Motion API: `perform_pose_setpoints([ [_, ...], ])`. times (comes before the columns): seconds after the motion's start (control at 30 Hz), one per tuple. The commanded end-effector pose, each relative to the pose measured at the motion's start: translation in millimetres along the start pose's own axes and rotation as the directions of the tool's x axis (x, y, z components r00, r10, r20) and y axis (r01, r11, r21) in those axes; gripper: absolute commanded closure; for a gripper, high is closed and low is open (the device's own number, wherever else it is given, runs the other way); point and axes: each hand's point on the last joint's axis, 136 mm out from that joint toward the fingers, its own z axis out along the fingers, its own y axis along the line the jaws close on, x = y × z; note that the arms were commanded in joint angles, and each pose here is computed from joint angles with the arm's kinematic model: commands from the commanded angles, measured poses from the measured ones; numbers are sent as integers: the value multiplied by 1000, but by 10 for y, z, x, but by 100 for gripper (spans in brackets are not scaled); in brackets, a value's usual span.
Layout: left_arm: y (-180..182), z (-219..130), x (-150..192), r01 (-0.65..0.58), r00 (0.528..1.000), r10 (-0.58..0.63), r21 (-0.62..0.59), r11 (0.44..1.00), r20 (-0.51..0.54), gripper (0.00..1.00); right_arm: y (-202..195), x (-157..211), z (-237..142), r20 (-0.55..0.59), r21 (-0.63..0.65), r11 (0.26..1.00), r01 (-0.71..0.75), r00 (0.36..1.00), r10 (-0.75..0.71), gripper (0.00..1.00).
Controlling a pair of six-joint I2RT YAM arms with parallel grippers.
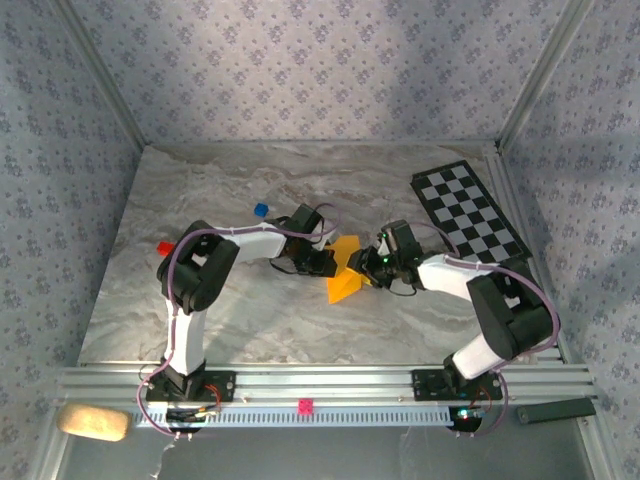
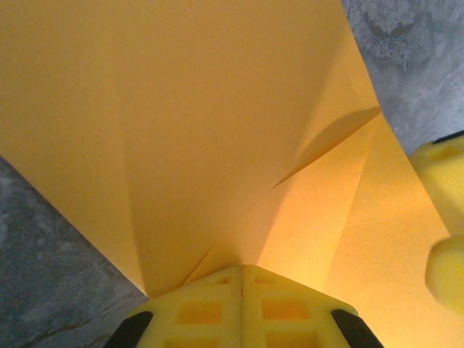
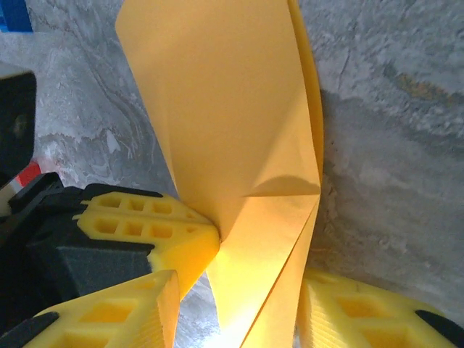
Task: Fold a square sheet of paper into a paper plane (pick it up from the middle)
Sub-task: Turn over the paper at the center of the table.
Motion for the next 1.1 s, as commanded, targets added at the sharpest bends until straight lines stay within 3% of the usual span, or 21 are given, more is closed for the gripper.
perform_pose_setpoints([
  [0.0,113,74,146,20,999,-22,-46,999,-40,95,16,-21,39,-18,-21,1000,10,1000,-10,55],
  [1.07,117,43,102,32,999,-33,-43,999,-21,97,-212,-208,172,11,-92,994,-62,998,63,79],
])
